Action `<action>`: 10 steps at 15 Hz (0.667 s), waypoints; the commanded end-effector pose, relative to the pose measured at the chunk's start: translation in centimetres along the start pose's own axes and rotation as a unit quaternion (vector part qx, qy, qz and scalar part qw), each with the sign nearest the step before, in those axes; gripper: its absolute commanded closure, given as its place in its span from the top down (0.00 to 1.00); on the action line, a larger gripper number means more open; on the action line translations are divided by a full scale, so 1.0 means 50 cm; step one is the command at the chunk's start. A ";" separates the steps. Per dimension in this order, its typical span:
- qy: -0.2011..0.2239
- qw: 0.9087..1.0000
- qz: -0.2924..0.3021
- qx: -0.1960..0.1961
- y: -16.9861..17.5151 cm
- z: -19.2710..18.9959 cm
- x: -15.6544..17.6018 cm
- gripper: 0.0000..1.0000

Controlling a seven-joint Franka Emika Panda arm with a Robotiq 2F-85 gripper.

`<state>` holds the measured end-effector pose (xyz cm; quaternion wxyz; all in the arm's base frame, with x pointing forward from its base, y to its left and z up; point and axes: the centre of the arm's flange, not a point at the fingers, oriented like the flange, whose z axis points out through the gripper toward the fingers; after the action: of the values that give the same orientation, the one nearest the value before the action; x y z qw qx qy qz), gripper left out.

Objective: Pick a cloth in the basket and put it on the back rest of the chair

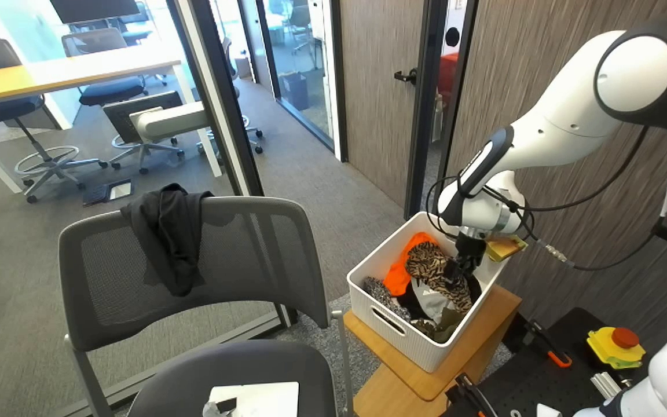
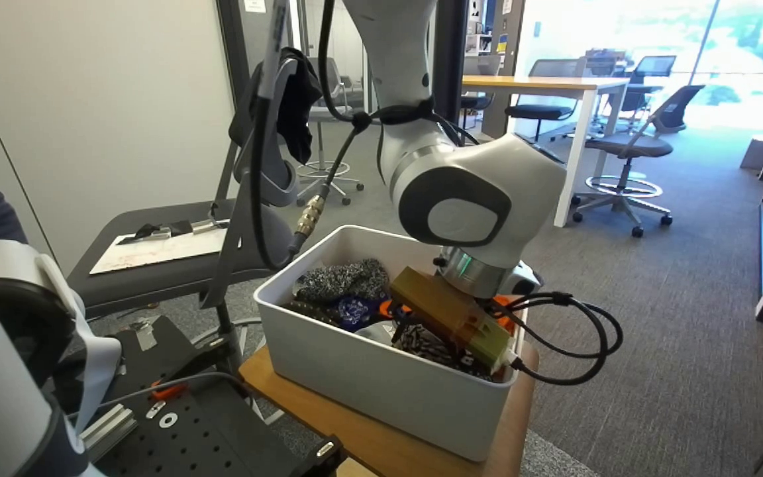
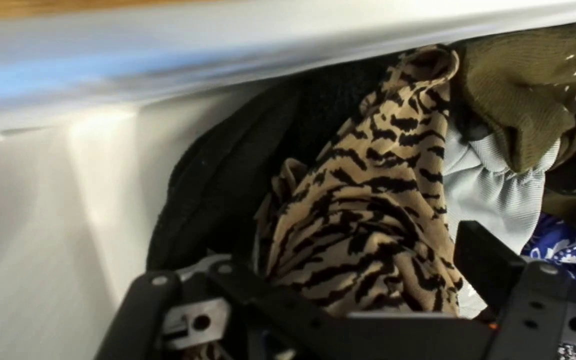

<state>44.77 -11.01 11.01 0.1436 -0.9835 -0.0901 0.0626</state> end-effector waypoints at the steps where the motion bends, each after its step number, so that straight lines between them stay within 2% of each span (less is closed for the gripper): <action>1: 0.014 1.000 -0.011 0.012 -0.010 0.017 0.014 1.00; 5: 0.013 1.000 0.002 0.017 -0.006 0.029 0.019 1.00; 6: 0.011 1.000 0.009 0.018 -0.003 0.031 0.021 0.75; 7: 0.010 1.000 0.011 0.020 -0.001 0.031 0.022 0.74; 10: 0.015 0.999 0.020 0.023 0.006 0.027 0.020 0.49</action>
<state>44.84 -10.53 9.58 0.1612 -0.9814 -0.0826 0.0634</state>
